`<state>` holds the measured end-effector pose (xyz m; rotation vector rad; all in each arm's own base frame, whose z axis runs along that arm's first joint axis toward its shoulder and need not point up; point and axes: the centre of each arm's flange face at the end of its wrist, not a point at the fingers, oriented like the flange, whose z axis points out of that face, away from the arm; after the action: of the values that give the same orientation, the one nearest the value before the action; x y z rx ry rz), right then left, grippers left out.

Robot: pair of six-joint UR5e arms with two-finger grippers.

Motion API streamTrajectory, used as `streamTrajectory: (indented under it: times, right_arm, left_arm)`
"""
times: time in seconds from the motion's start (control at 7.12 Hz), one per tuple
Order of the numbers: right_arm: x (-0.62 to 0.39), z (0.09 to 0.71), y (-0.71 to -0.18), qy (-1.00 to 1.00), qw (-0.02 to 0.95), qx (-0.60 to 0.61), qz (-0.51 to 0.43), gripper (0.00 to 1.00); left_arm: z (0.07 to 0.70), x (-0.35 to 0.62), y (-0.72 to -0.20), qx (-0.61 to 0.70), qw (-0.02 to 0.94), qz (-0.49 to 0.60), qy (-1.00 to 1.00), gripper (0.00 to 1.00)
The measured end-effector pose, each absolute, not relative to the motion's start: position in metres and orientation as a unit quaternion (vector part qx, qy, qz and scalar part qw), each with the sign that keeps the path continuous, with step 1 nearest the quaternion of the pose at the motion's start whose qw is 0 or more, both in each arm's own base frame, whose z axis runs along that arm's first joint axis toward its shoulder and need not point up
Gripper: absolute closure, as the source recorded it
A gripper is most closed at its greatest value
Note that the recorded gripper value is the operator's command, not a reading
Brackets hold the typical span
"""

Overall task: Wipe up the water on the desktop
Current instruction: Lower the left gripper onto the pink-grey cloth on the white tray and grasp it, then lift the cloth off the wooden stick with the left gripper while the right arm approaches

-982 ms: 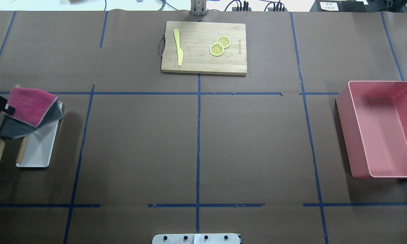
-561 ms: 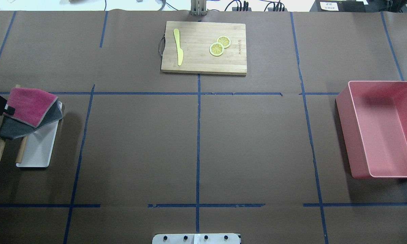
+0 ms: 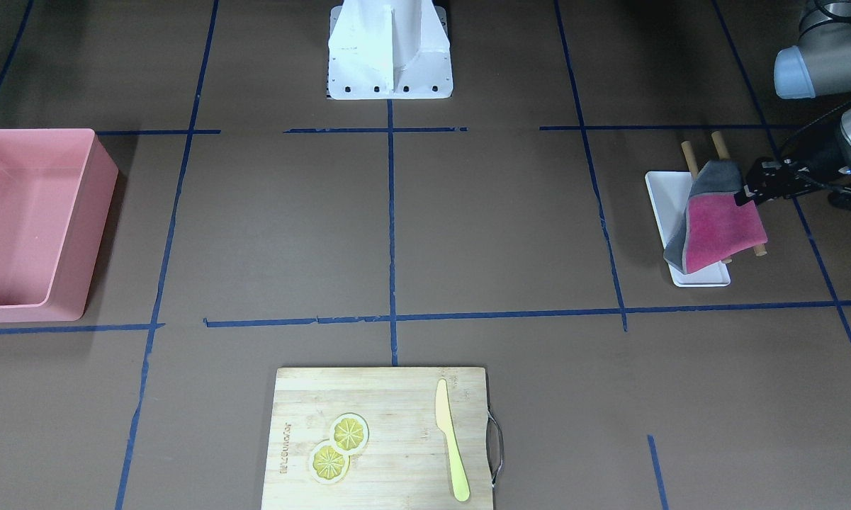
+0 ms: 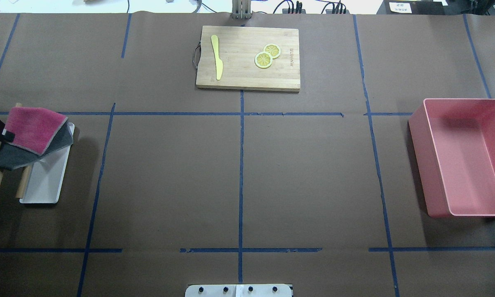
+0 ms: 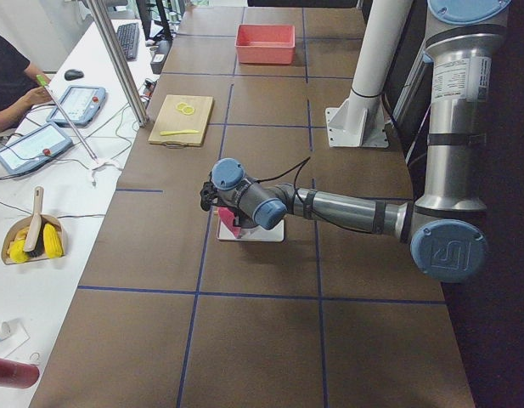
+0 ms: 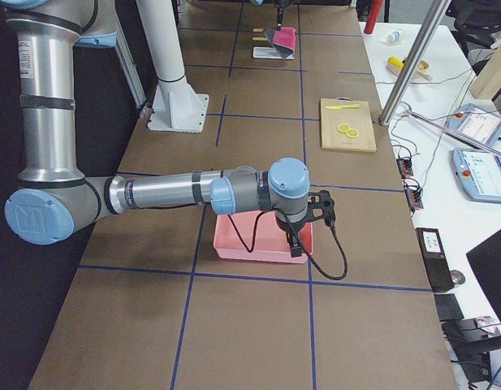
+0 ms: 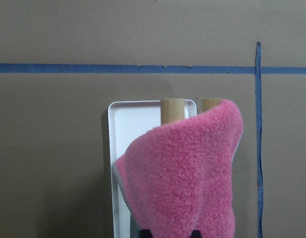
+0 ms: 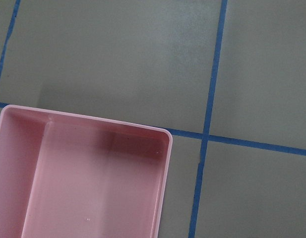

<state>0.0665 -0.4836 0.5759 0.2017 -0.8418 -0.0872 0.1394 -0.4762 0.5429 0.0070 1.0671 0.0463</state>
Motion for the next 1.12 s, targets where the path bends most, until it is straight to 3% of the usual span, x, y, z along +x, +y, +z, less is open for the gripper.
streamTrajectory:
  times: [0.28,0.56,1.12]
  right_arm:
    - [0.066,0.576,-0.484,-0.408,0.907,0.098,-0.042,0.0]
    - [0.066,0.576,-0.484,-0.408,0.907,0.097,-0.042,0.0]
    - [0.065,0.562,-0.487,-0.413,0.903,0.108,-0.044,0.0]
  left_arm:
    - [0.538,0.138,-0.474,-0.005,0.853,0.026,0.522,0.81]
    - [0.534,0.137,-0.474,-0.004,0.85,0.028,0.526,0.95]
    - [0.501,0.097,-0.482,0.011,0.833,0.007,0.553,0.96]
